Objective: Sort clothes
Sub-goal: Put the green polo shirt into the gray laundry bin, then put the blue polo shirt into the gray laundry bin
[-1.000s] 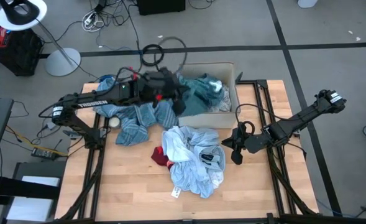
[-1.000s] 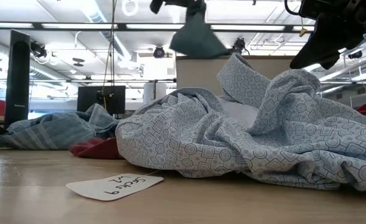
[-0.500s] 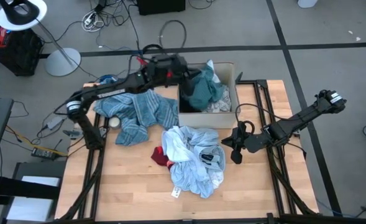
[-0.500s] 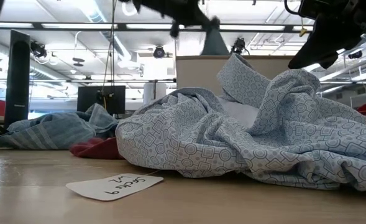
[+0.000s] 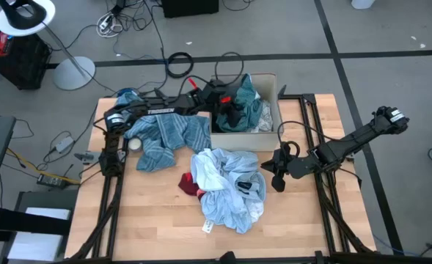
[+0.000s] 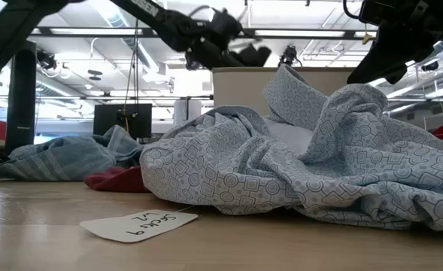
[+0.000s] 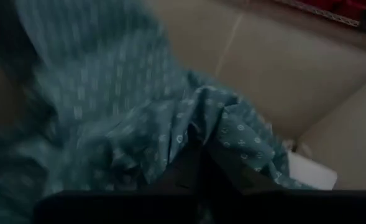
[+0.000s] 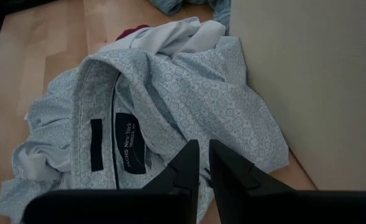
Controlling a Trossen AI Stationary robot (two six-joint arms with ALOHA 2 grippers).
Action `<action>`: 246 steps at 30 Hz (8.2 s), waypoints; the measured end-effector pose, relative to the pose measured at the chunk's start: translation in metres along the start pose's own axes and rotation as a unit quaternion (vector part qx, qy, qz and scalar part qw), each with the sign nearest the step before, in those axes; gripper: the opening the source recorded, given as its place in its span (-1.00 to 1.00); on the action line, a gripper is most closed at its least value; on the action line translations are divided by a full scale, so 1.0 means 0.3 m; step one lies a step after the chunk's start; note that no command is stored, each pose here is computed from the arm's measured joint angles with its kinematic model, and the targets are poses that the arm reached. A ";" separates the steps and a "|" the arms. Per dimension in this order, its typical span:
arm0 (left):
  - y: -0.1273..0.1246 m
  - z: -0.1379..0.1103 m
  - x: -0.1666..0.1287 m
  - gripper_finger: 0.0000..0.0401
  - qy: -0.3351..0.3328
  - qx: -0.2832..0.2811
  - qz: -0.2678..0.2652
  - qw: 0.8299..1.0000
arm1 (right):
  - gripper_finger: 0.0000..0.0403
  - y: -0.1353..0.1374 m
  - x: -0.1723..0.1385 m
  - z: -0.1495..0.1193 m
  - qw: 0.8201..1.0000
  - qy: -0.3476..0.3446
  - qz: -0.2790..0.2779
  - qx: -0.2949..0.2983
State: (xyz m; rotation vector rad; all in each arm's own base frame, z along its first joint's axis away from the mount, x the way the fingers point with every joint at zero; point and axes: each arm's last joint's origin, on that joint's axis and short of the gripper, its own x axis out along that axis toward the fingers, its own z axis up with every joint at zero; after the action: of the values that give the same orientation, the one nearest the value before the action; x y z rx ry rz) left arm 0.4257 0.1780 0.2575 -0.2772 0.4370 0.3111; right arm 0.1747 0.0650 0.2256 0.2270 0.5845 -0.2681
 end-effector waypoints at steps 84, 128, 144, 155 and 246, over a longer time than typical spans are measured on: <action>-0.212 -0.676 -0.813 -0.33 -0.064 0.025 -0.134 0.989 | -0.91 0.059 0.364 -0.058 0.998 0.014 -0.043 -0.048; -0.215 -0.677 -0.813 -0.33 -0.072 0.055 -0.135 0.987 | -0.97 -0.008 -0.402 1.236 0.832 -0.460 -0.181 -0.252; -0.214 -0.677 -0.813 -0.33 -0.074 0.068 -0.129 0.986 | -0.97 -0.222 -0.585 1.375 0.667 -0.634 -0.311 -0.236; -0.213 -0.677 -0.813 -0.33 -0.075 0.069 -0.127 0.987 | -0.97 -0.302 -0.323 1.272 0.886 -0.303 -0.287 -0.201; -0.199 -0.725 -0.800 -0.33 -0.058 0.042 -0.128 0.989 | -0.37 0.040 -0.197 0.472 0.978 0.089 -0.187 0.027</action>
State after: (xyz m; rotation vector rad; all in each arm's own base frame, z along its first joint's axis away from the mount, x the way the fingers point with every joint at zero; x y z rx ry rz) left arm 0.1598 -0.0040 0.1884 -0.2291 0.2949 0.0561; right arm 0.2034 0.0468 0.3758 0.1936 0.7974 -0.6345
